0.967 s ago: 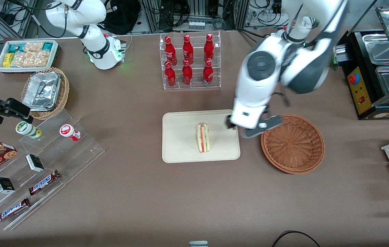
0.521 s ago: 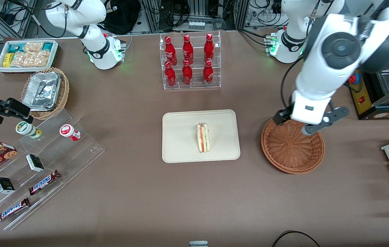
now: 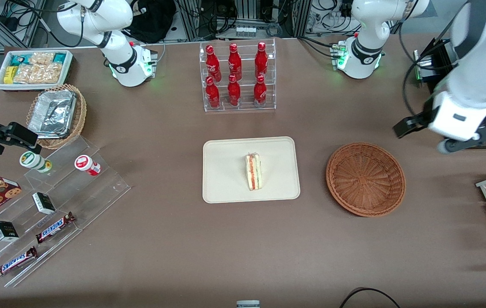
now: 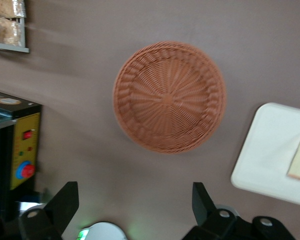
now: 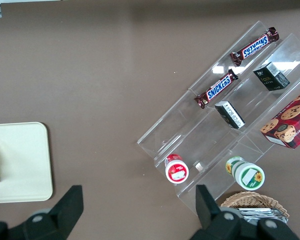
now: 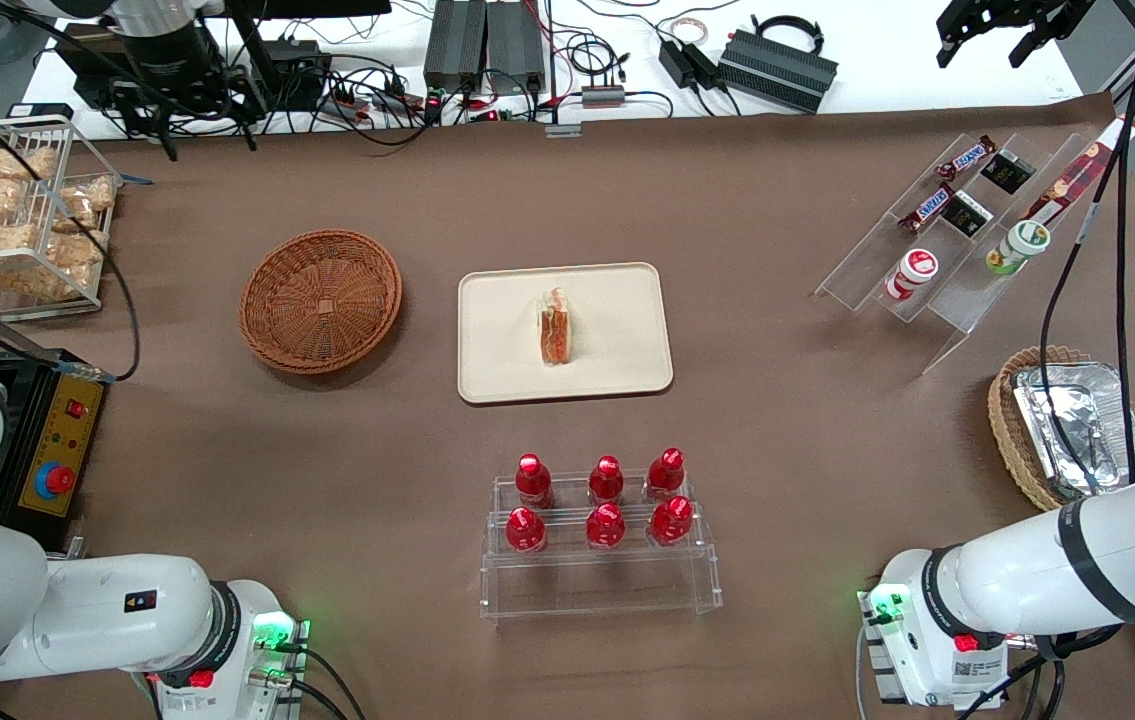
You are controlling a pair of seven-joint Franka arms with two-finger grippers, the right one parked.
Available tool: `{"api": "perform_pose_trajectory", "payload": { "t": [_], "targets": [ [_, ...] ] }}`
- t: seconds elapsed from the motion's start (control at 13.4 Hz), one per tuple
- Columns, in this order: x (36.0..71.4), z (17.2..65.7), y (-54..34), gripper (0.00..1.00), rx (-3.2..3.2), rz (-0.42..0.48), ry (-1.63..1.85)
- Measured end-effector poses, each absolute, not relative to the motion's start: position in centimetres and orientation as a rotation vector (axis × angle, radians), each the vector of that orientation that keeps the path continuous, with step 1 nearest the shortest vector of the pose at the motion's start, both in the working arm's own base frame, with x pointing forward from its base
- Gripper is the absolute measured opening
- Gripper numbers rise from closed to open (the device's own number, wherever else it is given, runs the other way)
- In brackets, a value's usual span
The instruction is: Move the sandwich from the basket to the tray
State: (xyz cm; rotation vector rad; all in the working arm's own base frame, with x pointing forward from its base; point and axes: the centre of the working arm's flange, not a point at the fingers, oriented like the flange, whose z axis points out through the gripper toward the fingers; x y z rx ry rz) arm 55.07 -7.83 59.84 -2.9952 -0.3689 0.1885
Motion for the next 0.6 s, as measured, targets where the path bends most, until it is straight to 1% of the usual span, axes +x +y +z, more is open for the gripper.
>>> {"api": "perform_pose_trajectory", "payload": {
  "t": [0.15, 0.3, 0.6],
  "targets": [
    [54.1, 60.9, -5.6, 1.0, -3.003, 0.222, -0.274],
    [53.6, 61.8, -4.5, 1.0, -3.016, 0.221, -0.209],
    [53.2, 62.2, -3.0, 1.0, -3.019, 0.233, -0.217]
  ]
}}
